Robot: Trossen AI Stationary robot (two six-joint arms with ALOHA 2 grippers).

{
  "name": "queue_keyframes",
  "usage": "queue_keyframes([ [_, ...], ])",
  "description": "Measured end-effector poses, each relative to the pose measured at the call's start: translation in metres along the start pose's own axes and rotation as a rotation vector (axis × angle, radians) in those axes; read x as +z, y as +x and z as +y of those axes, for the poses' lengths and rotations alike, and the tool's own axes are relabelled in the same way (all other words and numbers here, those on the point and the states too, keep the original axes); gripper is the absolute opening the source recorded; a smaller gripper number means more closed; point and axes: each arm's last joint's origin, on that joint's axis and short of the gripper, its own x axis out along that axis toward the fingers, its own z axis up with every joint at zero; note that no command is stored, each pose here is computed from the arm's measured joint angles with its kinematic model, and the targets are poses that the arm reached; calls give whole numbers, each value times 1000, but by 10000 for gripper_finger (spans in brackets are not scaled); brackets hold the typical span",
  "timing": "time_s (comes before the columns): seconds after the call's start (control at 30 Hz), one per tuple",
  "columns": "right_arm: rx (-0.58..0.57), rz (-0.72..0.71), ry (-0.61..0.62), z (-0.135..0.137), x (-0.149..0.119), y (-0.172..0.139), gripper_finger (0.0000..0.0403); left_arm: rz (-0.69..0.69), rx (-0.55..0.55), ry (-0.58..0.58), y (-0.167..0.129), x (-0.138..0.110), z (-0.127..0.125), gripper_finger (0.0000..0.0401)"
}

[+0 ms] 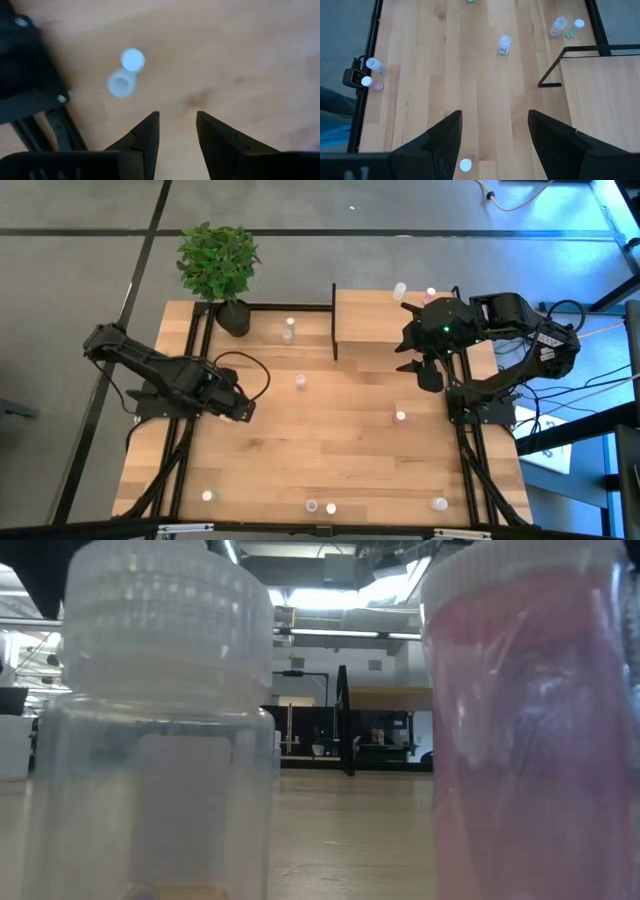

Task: Pick and place medicine bottles onto shelf by color
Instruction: Put the middle green pill bottle on the shelf

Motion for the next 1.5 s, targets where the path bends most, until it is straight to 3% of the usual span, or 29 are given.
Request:
queue_keyframes([
  [0.4,5,-6,-5,0,1,0,229,-67,1,100,3,6,0,124],
  [0.63,102,-23,-102,3,2,0,229,-160,-3,101,2,9,-1,124],
  [0.8,53,-28,-147,1,2,0,229,-158,-4,101,2,9,-1,124],
  [1.5,52,-35,-153,1,3,0,229,-152,-4,98,2,9,-1,124],
])
